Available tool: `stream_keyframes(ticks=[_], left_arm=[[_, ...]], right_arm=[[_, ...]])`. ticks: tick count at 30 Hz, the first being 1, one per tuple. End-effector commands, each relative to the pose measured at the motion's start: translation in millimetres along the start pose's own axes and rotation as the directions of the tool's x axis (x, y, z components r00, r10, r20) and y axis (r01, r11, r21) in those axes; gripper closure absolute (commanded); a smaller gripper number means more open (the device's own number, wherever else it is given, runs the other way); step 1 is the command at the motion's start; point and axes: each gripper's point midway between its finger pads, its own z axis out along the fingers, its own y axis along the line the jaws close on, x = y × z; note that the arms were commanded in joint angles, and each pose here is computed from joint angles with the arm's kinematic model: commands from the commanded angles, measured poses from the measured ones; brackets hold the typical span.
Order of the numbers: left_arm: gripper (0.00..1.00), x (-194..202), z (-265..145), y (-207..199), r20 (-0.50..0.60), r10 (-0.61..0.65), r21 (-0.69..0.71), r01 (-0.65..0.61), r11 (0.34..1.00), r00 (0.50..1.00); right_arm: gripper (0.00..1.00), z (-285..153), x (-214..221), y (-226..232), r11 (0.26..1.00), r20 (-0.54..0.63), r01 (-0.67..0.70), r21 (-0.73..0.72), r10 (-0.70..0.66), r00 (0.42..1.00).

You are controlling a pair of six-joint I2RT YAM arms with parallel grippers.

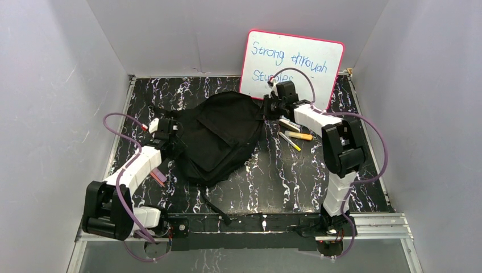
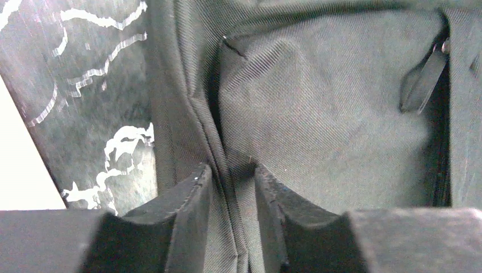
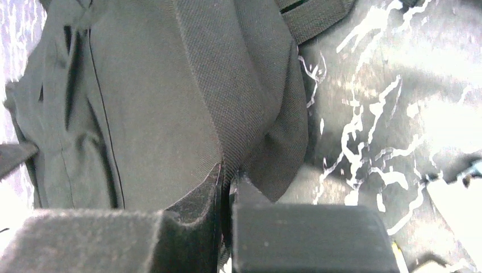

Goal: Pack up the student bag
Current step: Adjust the student bag at the center of the board.

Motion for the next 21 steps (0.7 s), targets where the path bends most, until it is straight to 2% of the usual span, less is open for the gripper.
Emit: stream_keyframes(ticks=[1, 6, 10, 11, 13, 15, 21], left_arm=[[0.74, -58.3, -2.2, -21.9, 0.178, 0.017, -0.009, -0.016, 1.000, 0.984], [0.86, -90.2, 17.4, -36.3, 0.201, 0.045, -0.023, -0.041, 0.999, 0.979], [0.87, -117.6, 31.9, -43.5, 0.219, 0.034, -0.030, -0.028, 0.999, 0.975], [0.87, -124.8, 35.0, -44.5, 0.225, 0.023, -0.028, -0.017, 0.999, 0.974], [0.83, -136.0, 41.0, -44.6, 0.230, 0.005, -0.023, 0.000, 1.000, 0.973], [0.75, -146.0, 43.4, -45.3, 0.226, 0.006, -0.019, -0.001, 1.000, 0.974], [0.61, -156.6, 22.6, -32.4, 0.261, 0.017, -0.037, -0.008, 0.999, 0.965]], right_arm=[[0.94, -31.4, -3.4, 26.1, 0.997, 0.045, 0.025, -0.078, -0.022, 0.999], [0.93, -49.8, 35.1, 33.8, 0.995, -0.005, -0.027, -0.095, 0.026, 1.000], [0.82, -66.5, 69.8, 46.2, 0.993, -0.032, -0.060, -0.101, 0.057, 0.998], [0.76, -68.0, 80.0, 46.1, 0.993, -0.041, -0.071, -0.095, 0.067, 0.997], [0.63, -77.6, 91.3, 48.4, 0.992, -0.031, -0.084, -0.091, 0.081, 0.996], [0.55, -86.0, 95.4, 42.5, 0.994, -0.002, -0.091, -0.060, 0.091, 0.996], [0.42, -114.0, 67.0, 17.9, 0.990, 0.153, -0.062, 0.128, 0.042, 0.987]])
